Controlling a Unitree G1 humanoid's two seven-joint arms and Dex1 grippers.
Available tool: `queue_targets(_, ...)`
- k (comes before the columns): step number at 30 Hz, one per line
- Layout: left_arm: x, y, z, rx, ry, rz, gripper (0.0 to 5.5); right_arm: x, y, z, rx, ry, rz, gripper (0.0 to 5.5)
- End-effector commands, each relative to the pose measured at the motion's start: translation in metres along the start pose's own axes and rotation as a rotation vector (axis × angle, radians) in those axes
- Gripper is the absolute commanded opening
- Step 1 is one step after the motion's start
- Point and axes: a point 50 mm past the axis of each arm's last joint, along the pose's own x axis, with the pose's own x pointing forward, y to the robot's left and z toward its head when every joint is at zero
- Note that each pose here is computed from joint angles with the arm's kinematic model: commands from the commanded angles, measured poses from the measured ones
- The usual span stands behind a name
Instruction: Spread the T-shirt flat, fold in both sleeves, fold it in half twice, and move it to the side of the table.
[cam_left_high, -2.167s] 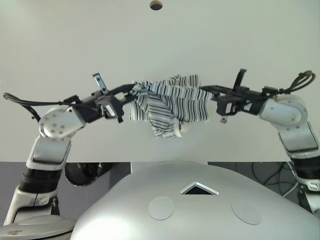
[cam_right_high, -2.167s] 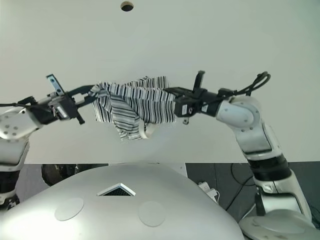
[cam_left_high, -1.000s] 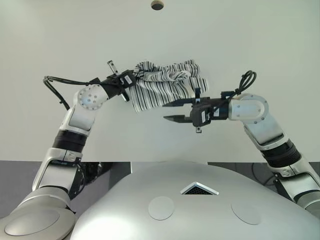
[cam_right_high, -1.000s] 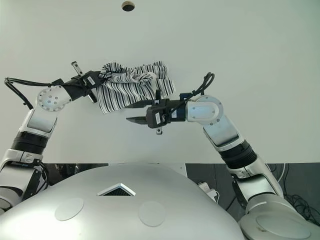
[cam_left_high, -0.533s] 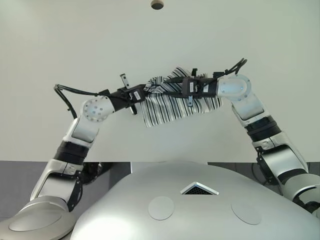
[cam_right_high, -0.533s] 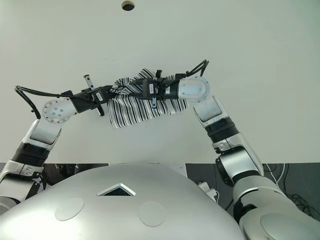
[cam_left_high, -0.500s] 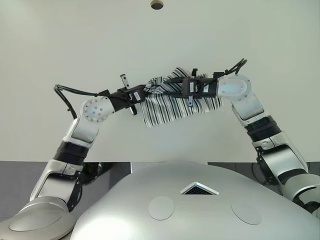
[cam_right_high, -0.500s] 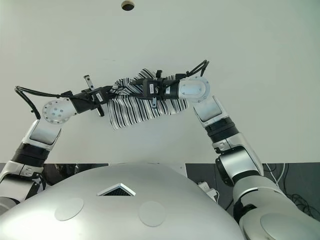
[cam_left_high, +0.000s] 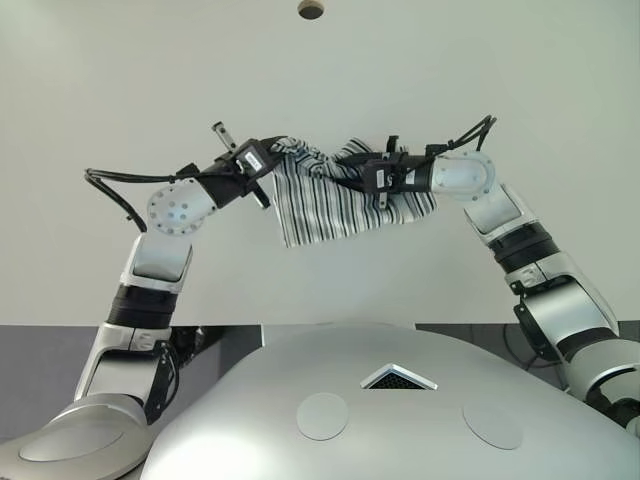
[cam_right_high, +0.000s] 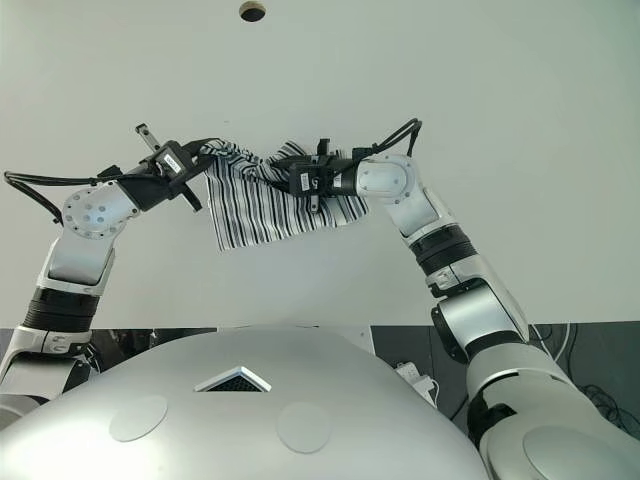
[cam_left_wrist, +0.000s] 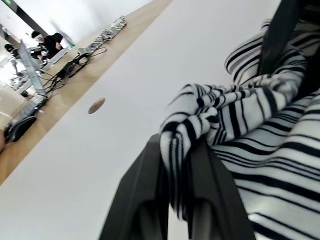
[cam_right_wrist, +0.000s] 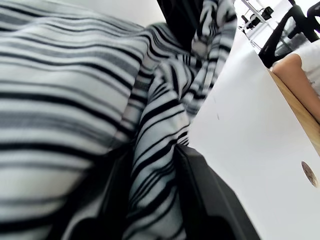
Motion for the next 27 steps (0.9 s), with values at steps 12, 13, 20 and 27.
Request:
queue_targets(12,-0.009,-0.005,-0.015,0.053,0.164,-0.059,1.61,-0.007,-0.010,0.001,0.070,0.004,-0.192,1.60)
queue_targets(13,-0.008,0.001,-0.018,0.040,0.177,-0.029,1.89,-0.006,-0.009,0.002,0.068,-0.001,-0.189,1.60)
queue_targets(20,-0.008,0.012,-0.012,-0.023,0.154,0.028,1.93,-0.004,-0.004,0.000,0.044,0.023,-0.158,1.60)
queue_targets(27,-0.012,0.021,-0.005,0.047,0.136,0.086,1.93,-0.001,-0.003,-0.004,0.043,0.046,-0.157,1.60)
